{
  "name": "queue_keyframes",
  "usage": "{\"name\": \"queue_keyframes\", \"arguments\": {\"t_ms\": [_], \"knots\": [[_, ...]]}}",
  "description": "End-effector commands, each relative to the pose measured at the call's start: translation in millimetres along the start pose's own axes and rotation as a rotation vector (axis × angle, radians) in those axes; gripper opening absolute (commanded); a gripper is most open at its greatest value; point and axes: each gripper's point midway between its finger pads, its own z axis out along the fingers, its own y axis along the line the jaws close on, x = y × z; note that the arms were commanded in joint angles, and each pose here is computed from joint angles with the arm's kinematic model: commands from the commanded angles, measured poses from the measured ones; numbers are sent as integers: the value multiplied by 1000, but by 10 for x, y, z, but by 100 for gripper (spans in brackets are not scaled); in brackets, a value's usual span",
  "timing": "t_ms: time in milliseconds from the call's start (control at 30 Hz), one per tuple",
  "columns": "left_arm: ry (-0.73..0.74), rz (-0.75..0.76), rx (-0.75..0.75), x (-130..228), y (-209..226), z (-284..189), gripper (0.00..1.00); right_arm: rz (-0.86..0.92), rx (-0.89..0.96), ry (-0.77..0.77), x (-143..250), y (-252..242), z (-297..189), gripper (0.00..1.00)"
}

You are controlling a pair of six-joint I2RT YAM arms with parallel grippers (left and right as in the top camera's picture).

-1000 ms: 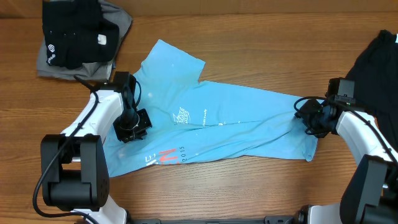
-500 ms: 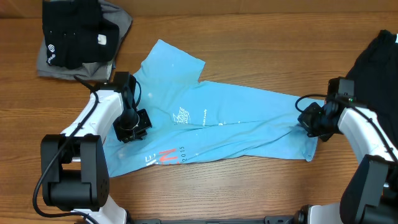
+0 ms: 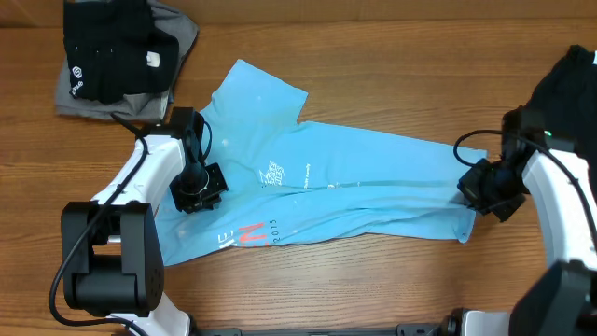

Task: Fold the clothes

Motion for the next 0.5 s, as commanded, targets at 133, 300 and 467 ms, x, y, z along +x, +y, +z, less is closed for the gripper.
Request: {"name": "queue_keyframes", "arguments": {"t_ms": [133, 300, 467], "knots": [[-32, 20, -70, -89, 105, 6, 4, 11, -65, -124, 236, -168, -564, 4], [-66, 15, -73, -190, 102, -70, 4, 19, -54, -129, 478, -363, -722, 4], [-126, 22, -42, -367, -15, -246, 4, 19, -70, -106, 639, -419, -773, 4]]}}
